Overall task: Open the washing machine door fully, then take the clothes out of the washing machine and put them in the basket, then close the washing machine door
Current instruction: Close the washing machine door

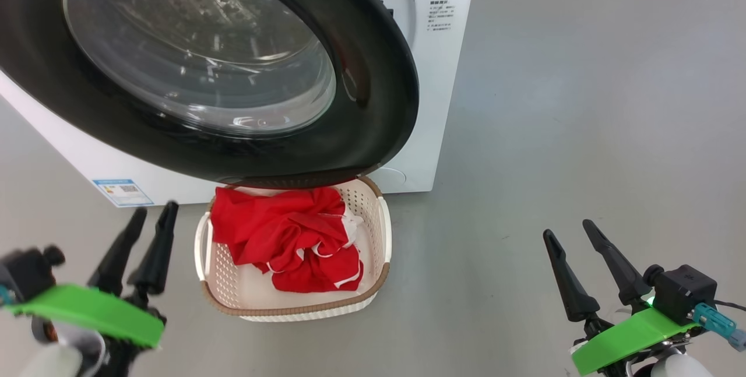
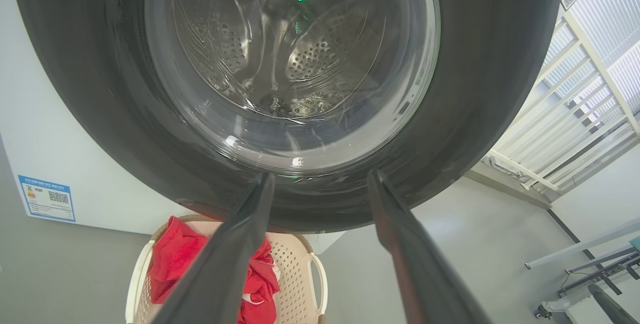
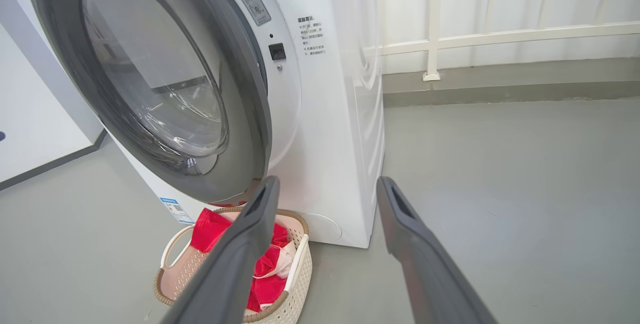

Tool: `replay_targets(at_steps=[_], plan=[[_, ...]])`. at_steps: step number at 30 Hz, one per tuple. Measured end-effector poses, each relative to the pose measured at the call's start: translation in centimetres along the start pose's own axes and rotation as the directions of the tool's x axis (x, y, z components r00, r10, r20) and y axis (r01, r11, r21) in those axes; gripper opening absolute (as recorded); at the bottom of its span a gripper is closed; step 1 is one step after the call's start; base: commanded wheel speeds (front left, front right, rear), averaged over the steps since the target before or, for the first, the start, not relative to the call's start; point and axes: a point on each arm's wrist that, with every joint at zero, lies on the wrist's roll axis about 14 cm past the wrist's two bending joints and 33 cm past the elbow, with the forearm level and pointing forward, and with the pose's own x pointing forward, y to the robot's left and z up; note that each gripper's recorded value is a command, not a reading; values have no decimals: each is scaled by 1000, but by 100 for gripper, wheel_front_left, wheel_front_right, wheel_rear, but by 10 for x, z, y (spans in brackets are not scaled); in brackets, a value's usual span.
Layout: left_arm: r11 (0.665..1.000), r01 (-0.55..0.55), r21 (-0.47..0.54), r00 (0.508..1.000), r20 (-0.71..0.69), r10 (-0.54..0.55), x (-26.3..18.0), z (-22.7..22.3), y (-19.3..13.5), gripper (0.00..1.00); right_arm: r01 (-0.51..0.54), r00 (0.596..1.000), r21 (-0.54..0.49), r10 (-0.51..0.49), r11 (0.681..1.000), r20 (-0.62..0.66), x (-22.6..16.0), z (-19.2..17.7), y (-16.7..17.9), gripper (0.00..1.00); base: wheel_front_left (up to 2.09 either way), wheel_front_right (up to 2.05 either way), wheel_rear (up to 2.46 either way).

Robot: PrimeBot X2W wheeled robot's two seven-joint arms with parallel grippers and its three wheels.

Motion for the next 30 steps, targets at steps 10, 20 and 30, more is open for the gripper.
replay_targets(at_steps=[10,20,30], plan=[[996,-78,50,997,6,78,-25,-19,18,100,32,999,-6,-32,999,-2,-6,0,-11,100,0,0,0],[983,-147,113,989,23,146,-42,-37,24,100,59,998,-13,-59,998,6,-13,4,-21,100,0,0,0],[958,-170,232,985,29,168,-59,-45,21,100,87,996,-15,-87,996,16,-28,7,-28,100,0,0,0]])
